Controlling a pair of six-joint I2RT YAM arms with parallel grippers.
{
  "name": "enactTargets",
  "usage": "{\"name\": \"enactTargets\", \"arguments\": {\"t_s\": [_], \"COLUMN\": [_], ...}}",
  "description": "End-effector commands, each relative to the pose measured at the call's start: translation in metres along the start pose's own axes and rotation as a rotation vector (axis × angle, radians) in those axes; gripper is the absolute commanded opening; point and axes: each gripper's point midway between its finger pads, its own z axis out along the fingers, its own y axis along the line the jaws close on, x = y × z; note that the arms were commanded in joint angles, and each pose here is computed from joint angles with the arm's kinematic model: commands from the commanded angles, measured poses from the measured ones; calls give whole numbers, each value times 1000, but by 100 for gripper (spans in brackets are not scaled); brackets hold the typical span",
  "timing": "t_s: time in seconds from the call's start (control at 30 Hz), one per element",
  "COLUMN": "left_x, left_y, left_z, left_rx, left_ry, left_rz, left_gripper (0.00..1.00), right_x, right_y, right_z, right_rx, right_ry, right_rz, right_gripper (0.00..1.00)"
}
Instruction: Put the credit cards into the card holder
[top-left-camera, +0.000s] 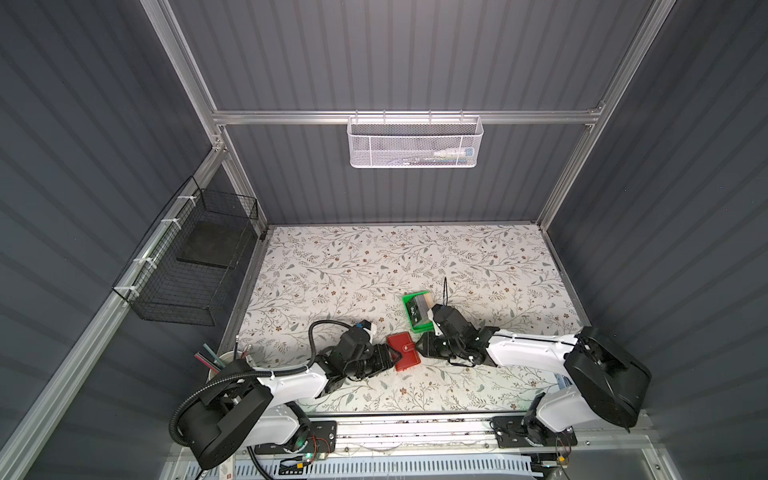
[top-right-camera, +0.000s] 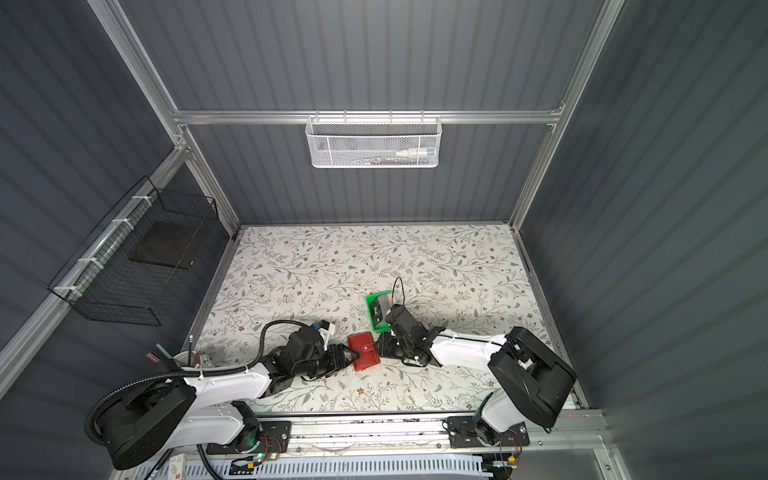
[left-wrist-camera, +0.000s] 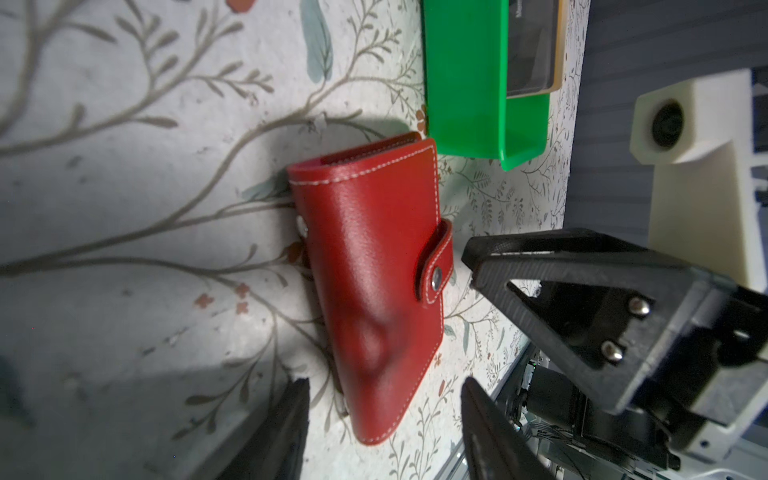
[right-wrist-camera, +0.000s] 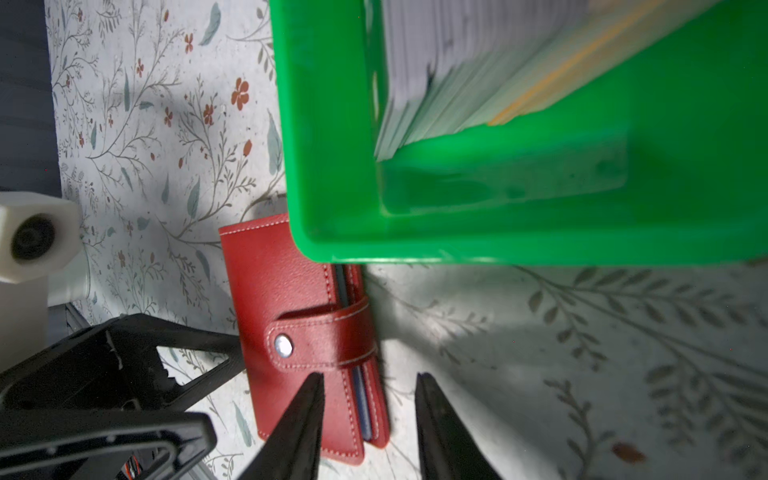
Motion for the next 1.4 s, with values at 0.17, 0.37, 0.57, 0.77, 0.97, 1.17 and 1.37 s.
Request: {"name": "enactTargets", "arguments": {"t_s": [0.17,0.37,0.57,0.77,0.97,1.17,1.37], "left_x": [-9,-11,-13,-14,-12,-7,-8], "left_y": [0,-1,-3,-7,-7,-8,-3], "left_z": [4,6,10,15,15,22,21], "left_rx": [-28,-32,-27,-11,-7,-12,-26], "left_ry": [-21,-21,-23,-14,-11,6,-6], "left_rz": [11,19,22,20,18,21,-3], "left_gripper": [57,56,56,56,55,54,49], "right_x": [-13,-7,-1,3,8,7,-3], "right_y": [10,3,-2,-5,-7,-6,6], "right_z": [12,19,15,12,8,5,2], "right_rx": [-31,-17,-13,-9,-14,-22,-52], "right_ry": [-10,11,16,15,13,2,-20], "right_rz": [9,13,11,15,24,26,25], "right_gripper": [40,32,23,18,14,26,29]}}
